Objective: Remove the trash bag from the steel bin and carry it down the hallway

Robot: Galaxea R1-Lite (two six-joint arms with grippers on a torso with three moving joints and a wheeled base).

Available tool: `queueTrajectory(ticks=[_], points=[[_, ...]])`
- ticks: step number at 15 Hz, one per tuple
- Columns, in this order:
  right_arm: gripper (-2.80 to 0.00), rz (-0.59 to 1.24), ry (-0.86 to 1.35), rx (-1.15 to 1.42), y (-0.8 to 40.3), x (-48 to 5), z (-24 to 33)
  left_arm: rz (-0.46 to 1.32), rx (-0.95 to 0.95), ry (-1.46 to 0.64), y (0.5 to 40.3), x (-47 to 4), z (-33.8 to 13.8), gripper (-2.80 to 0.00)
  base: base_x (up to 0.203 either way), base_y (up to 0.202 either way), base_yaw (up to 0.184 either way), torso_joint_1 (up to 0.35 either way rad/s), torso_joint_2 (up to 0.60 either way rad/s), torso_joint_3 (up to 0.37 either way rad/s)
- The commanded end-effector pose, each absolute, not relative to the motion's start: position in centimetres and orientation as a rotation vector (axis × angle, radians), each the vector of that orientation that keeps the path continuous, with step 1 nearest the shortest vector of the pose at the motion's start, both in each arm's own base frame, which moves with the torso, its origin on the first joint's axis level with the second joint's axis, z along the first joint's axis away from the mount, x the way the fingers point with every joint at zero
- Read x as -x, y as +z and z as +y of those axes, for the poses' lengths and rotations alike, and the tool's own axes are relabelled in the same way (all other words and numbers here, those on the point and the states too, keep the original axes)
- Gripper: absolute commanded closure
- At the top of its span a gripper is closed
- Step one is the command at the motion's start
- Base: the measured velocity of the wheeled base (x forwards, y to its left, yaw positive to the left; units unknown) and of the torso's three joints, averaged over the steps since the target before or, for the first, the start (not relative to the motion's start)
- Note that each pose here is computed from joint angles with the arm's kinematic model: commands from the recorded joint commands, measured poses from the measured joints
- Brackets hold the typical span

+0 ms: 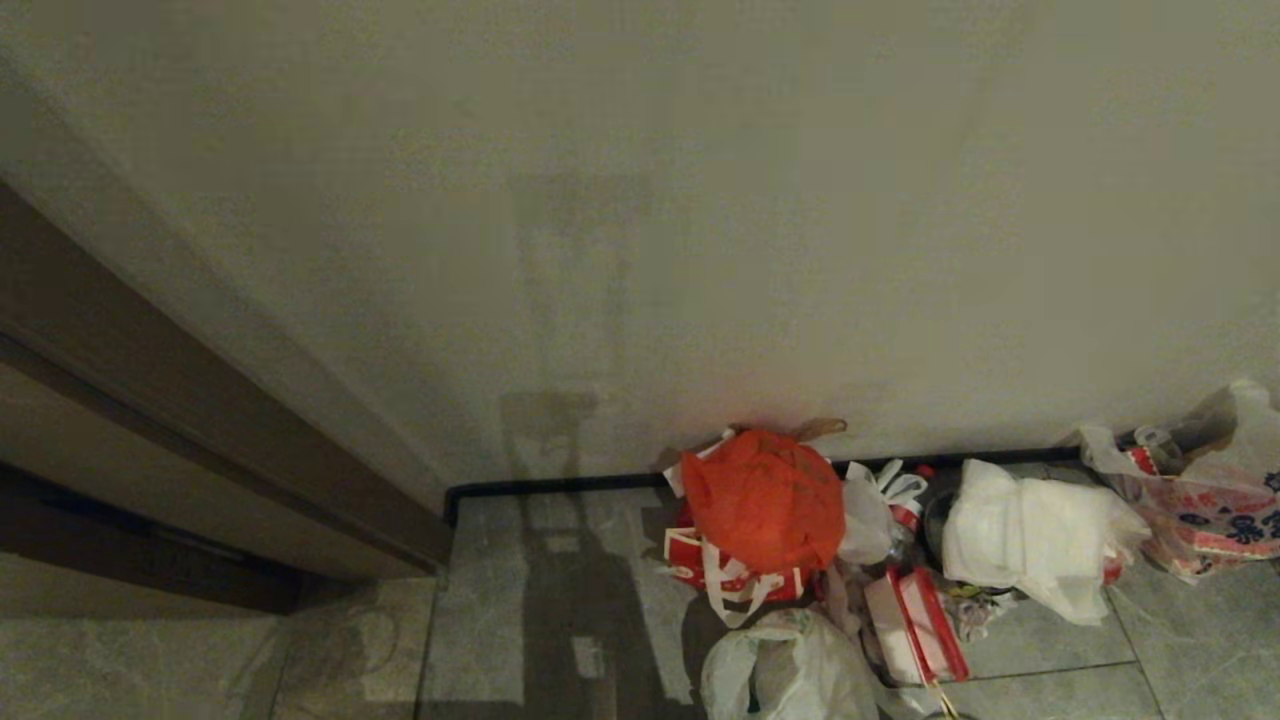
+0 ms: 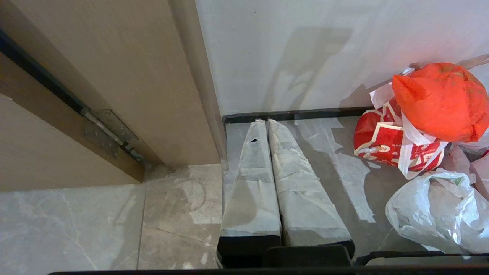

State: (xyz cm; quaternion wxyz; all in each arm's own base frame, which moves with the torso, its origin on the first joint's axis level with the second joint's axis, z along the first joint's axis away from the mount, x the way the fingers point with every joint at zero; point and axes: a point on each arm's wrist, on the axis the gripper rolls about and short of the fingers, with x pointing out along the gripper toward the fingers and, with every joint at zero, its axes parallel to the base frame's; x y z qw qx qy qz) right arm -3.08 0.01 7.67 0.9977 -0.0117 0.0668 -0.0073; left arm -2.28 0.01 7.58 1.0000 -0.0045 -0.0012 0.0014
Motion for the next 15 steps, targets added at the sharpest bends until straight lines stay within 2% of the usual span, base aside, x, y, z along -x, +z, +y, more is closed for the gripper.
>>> queueTrajectory(ticks=[1,5,10,15], points=[[0.00,0.138,-0.014,0.023,7.61,3.09,0.01,-0.002,0.009,0.003,7.58,2.27,0.01,0.00,0.000,0.000,0.000,0.000,0.00,0.000],[0.00,0.137,-0.009,0.023,7.60,3.08,0.02,-0.002,0.002,0.002,7.59,2.27,0.00,0.00,0.000,0.000,0.000,0.000,0.00,0.000],[0.00,-0.007,-0.013,-0.020,7.65,2.29,0.01,-0.001,0.003,0.003,7.57,2.26,0.01,0.00,0.000,0.000,0.000,0.000,0.00,0.000],[0.00,-0.005,-0.009,0.008,7.65,2.28,0.02,-0.001,0.003,0.003,7.57,2.26,0.01,0.00,0.000,0.000,0.000,0.000,0.00,0.000]])
